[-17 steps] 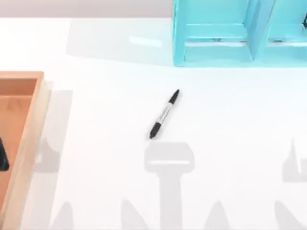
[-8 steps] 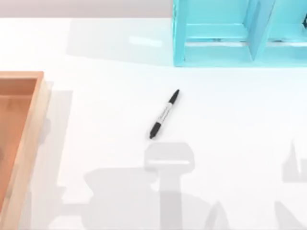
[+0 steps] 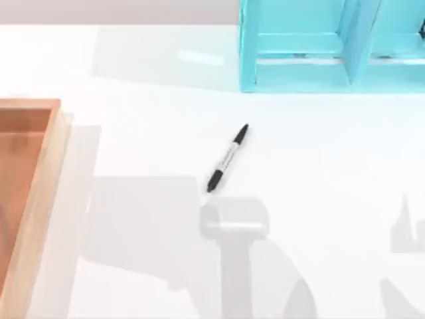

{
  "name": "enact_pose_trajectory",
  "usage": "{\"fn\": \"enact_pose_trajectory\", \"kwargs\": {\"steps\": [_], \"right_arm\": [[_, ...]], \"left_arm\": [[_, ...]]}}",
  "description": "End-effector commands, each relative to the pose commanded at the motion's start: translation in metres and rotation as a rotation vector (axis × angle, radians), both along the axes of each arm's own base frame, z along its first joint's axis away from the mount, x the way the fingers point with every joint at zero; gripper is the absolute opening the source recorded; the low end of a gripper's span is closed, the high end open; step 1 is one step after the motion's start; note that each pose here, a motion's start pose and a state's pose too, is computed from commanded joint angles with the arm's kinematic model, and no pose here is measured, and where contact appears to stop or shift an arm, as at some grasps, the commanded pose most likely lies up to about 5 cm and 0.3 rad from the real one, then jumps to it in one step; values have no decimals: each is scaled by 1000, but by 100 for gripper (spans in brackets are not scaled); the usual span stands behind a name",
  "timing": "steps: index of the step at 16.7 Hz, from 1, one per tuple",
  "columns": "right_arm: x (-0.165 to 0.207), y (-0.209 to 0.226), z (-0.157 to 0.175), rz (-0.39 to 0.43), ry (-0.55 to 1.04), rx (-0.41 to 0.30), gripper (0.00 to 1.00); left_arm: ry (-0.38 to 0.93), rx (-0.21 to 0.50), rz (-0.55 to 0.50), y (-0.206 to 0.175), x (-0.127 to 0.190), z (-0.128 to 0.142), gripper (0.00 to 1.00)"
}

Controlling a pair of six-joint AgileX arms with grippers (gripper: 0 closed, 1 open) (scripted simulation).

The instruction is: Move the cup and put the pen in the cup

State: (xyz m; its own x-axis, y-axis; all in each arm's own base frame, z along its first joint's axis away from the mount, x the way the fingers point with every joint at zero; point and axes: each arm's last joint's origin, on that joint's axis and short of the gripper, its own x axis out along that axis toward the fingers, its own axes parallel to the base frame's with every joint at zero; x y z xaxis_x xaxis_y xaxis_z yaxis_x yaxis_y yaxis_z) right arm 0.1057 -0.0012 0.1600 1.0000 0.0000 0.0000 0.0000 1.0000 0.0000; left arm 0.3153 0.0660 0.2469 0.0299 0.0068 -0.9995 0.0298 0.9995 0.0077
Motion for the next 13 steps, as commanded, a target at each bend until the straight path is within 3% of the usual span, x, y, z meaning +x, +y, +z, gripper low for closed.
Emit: {"fn": "enact_pose_trajectory", "kwargs": {"steps": [8, 13], "right_arm": [[0, 0, 0, 0, 0, 0, 100], [0, 0, 0, 0, 0, 0, 100]], "left_arm": [[28, -6, -1, 1, 5, -7, 100], [23, -5, 1, 3, 9, -56, 100]]}}
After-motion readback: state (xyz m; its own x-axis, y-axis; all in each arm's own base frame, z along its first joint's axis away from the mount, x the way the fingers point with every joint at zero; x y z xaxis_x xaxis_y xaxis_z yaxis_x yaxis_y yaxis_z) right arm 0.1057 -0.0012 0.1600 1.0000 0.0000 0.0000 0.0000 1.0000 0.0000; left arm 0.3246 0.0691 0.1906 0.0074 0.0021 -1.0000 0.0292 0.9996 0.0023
